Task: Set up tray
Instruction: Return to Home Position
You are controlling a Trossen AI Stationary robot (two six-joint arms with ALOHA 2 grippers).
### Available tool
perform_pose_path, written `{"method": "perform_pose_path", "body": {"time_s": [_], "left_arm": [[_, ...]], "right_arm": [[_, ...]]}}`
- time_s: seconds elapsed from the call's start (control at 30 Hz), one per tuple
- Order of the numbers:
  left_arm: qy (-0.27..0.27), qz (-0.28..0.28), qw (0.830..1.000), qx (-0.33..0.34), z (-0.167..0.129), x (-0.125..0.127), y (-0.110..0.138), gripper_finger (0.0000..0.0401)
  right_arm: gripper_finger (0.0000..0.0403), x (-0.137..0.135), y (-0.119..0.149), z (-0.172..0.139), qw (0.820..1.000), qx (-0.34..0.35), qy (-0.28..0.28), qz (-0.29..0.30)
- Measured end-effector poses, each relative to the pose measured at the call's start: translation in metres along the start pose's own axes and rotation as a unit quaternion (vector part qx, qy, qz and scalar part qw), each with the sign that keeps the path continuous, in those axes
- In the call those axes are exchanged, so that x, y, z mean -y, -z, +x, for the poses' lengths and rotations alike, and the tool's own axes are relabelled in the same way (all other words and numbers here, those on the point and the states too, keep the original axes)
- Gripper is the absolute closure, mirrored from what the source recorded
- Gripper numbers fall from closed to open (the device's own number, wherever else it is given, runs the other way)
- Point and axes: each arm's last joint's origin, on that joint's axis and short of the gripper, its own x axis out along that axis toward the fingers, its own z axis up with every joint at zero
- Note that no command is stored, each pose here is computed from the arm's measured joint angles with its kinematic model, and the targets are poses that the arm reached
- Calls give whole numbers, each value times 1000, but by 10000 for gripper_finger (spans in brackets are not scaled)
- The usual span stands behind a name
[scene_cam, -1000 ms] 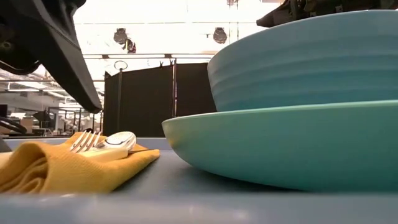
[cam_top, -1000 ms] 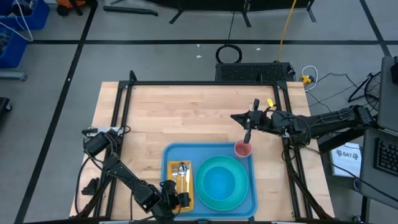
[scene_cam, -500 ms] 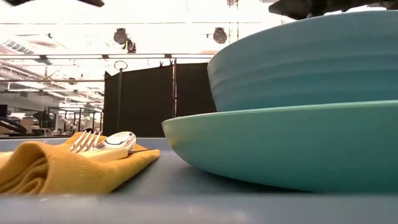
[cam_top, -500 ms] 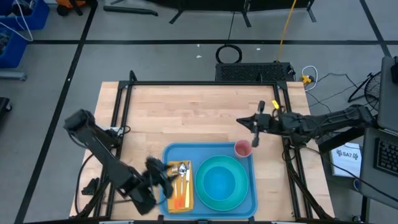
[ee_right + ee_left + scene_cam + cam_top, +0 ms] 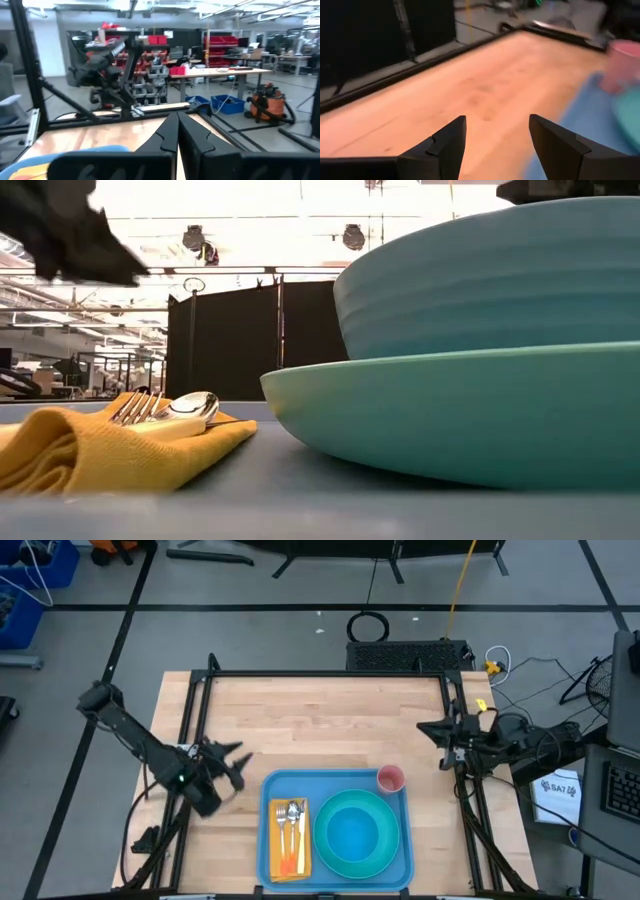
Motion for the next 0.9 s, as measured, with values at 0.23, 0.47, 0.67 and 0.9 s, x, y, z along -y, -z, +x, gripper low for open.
{"method": "perform_pose_path", "body": {"time_s": [0.23, 0.47, 0.67, 0.9], "left_arm": [[63, -61, 996, 33, 16, -53, 39, 178], [200, 11, 977, 68, 27, -66, 43, 178], [274, 63, 954, 103, 36, -75, 34, 178], [307, 59, 946, 92, 50, -88, 28, 178]], "right_arm": [[403, 6, 3, -12, 1000, 18, 7, 1], [403, -1, 6, -13, 993, 6, -117, -9], [403, -4, 10, -15, 985, -15, -174, 8], [403, -4, 26, -20, 979, -61, -195, 26]]}}
